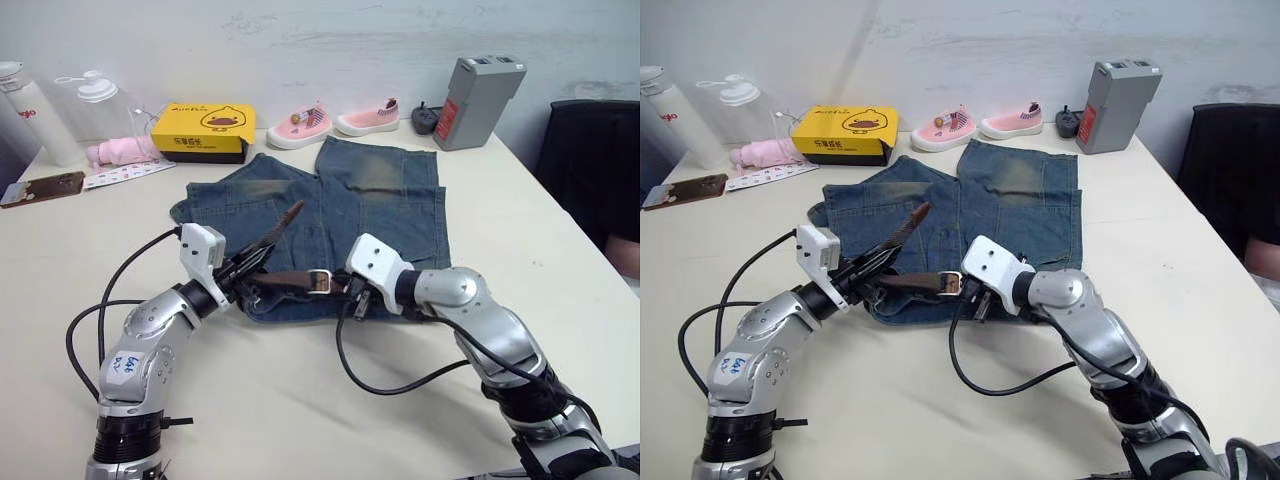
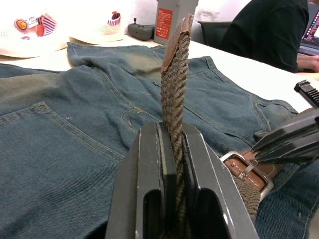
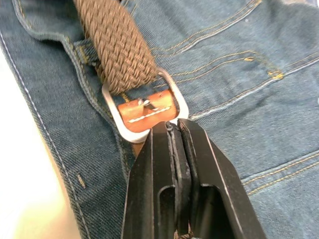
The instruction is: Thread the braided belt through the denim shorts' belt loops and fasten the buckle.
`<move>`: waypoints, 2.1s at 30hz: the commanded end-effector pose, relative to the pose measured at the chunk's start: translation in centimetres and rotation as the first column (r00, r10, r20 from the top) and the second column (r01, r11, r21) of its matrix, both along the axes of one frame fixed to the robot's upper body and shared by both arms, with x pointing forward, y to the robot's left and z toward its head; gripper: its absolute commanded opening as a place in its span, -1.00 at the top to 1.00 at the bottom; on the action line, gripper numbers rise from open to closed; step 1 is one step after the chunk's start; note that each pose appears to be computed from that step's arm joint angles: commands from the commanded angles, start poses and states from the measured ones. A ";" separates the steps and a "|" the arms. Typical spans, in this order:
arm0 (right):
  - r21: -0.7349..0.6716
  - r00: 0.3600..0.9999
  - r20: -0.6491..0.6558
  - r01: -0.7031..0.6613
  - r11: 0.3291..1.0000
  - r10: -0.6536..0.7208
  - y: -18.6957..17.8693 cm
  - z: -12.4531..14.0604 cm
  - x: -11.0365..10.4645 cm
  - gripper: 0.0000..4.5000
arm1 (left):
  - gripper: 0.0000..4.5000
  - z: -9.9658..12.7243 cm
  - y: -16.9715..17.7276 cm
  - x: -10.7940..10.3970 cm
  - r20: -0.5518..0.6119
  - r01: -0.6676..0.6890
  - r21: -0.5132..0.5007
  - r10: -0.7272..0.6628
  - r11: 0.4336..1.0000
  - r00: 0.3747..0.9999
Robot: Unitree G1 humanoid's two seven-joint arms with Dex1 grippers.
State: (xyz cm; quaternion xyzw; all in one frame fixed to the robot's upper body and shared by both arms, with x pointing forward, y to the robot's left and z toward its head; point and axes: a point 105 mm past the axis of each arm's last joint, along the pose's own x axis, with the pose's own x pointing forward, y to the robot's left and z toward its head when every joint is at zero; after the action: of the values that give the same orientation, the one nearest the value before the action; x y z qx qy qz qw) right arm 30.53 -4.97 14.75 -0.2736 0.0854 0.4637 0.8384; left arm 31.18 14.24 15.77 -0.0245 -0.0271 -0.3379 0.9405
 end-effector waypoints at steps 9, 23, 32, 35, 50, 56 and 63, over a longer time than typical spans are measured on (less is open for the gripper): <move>-0.007 0.997 0.042 -0.059 0.998 0.060 1.7 0.3 -0.7 0.96 | 1.00 1.5 -0.4 -0.3 0.060 0.019 0.000 -0.019 1.000 0.998; -0.049 0.995 0.017 -0.097 0.994 0.098 3.6 -0.2 0.3 0.96 | 1.00 1.5 -1.0 -0.1 0.066 0.030 0.001 -0.030 1.000 0.997; -0.011 0.990 0.069 -0.121 0.993 0.122 2.1 3.7 0.7 0.96 | 1.00 1.5 -0.5 -0.1 0.069 0.020 0.017 -0.021 1.000 0.997; 0.010 0.990 0.078 -0.120 0.993 0.119 1.8 4.6 0.9 0.96 | 1.00 1.5 -0.3 -0.1 0.068 0.019 0.020 -0.020 1.000 0.997; -0.050 0.999 -0.008 -0.045 0.998 0.045 0.8 1.1 1.4 0.96 | 1.00 1.6 -0.1 -0.2 0.059 0.028 0.038 -0.031 0.999 0.998; -0.040 0.998 -0.026 -0.051 0.998 0.050 1.1 0.6 0.9 0.96 | 1.00 1.7 0.0 -0.2 0.055 0.036 0.047 -0.038 0.998 0.998; -0.032 0.995 -0.041 -0.087 0.996 0.086 2.6 0.0 0.1 0.96 | 1.00 1.8 -0.1 -0.1 0.054 0.039 0.051 -0.042 0.998 0.998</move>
State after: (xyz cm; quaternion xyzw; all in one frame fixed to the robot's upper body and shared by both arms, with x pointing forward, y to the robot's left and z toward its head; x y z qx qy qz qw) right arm 31.14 -3.09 14.17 -0.2777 0.1149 0.4951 0.8152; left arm 31.19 14.13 16.15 -0.0023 -0.0179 -0.3553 0.9346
